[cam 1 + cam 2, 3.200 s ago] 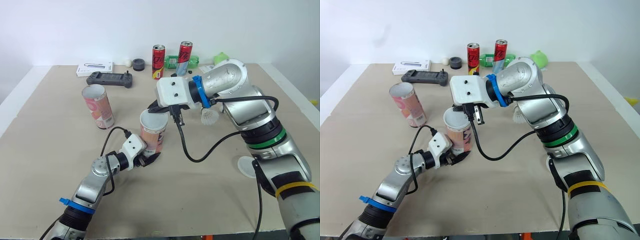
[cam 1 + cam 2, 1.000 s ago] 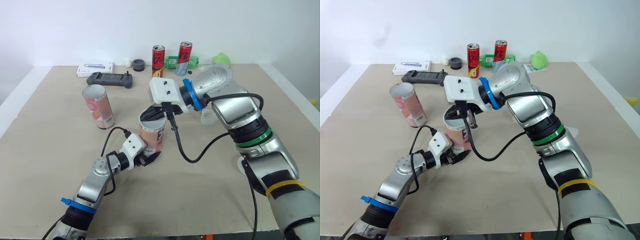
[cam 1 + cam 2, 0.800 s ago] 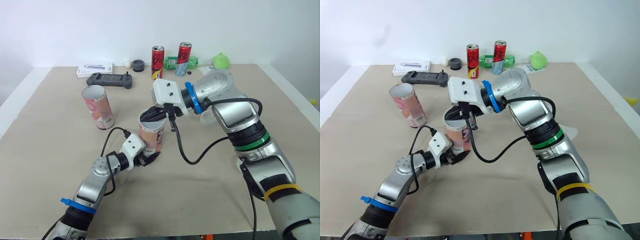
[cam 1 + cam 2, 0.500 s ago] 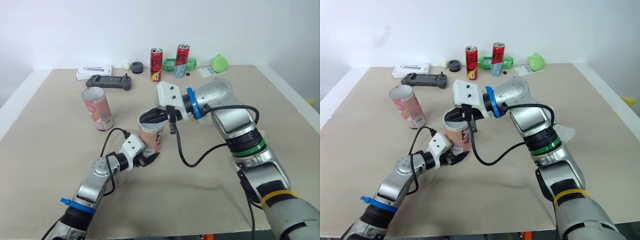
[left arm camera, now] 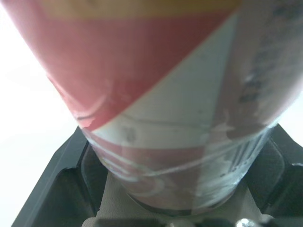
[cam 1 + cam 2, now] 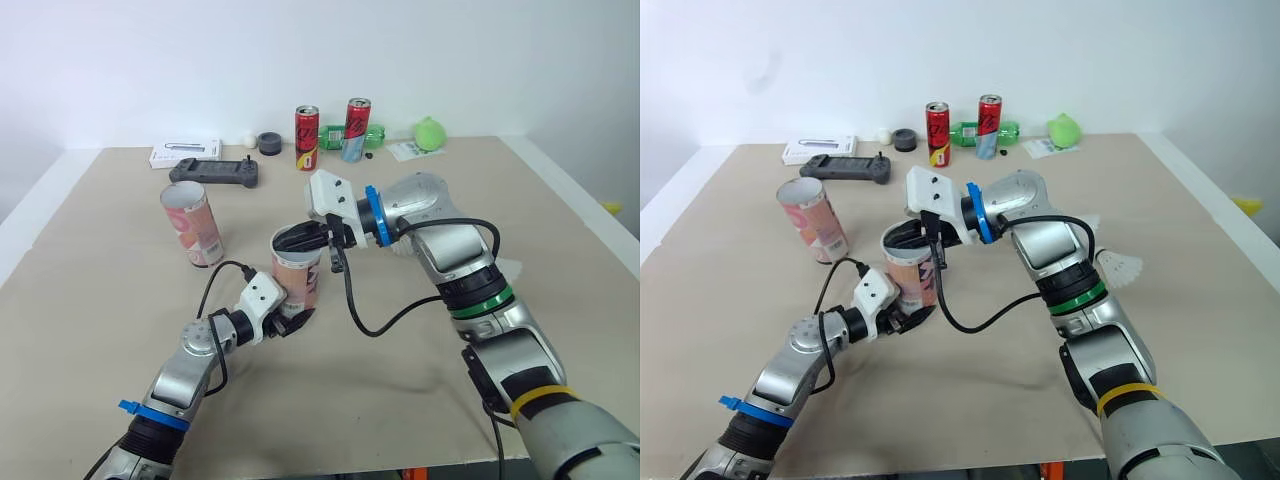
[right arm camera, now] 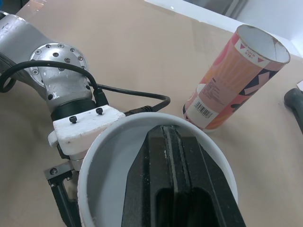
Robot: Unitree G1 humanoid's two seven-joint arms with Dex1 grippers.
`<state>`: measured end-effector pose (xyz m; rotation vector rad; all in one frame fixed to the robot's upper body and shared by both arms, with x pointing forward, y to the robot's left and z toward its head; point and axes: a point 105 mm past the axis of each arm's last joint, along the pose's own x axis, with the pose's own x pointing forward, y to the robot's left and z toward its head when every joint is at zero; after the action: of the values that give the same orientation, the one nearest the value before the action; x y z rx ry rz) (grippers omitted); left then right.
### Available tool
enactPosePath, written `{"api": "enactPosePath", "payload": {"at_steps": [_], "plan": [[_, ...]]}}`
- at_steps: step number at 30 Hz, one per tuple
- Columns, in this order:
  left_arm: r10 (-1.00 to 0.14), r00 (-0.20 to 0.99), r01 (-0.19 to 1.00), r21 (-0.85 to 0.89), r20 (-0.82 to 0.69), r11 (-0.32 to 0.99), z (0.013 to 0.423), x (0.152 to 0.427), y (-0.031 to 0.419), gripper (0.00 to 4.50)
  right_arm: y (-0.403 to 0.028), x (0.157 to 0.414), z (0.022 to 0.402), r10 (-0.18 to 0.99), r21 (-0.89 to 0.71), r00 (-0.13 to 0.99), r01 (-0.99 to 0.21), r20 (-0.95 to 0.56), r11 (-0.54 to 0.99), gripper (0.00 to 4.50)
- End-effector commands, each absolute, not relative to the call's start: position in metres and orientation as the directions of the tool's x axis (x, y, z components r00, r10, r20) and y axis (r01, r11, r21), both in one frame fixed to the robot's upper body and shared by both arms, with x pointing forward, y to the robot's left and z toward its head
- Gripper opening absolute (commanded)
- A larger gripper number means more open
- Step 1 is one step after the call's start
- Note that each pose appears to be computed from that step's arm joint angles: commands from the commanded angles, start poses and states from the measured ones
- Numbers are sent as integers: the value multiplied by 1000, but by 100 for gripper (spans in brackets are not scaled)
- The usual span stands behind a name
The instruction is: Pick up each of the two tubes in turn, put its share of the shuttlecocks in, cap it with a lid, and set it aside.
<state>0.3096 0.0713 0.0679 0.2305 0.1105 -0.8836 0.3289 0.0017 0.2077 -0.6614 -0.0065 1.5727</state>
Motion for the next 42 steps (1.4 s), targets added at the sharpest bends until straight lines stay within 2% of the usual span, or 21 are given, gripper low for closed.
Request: {"api": "enactPosePath", "payload": {"at_steps": [1, 11, 14, 20, 23, 34, 42], "plan": [[-789, 590, 806, 195, -175, 559, 77, 306, 55, 356, 10, 312, 126, 818, -149, -108, -962, -565, -230, 6], [-791, 587, 808, 193, -171, 557, 77, 306, 53, 356, 1, 295, 82, 750, 18, -196, -971, -631, -239, 6], [-792, 586, 808, 191, -171, 557, 77, 305, 53, 356, -1, 292, 79, 739, 19, -208, -967, -640, -255, 6], [-792, 586, 809, 189, -171, 557, 76, 305, 52, 356, 3, 305, 109, 777, -87, -149, -963, -612, -254, 6], [-793, 586, 809, 189, -170, 557, 76, 305, 52, 356, 4, 311, 140, 800, -191, -109, -944, -590, -270, 6], [-796, 580, 813, 190, -171, 551, 77, 306, 52, 356, -2, 308, 235, 845, -422, -18, -861, -534, -285, 6], [-797, 581, 812, 193, -167, 551, 77, 308, 51, 356, -25, 318, 245, 779, -458, 67, -839, -623, -294, 6]]}}
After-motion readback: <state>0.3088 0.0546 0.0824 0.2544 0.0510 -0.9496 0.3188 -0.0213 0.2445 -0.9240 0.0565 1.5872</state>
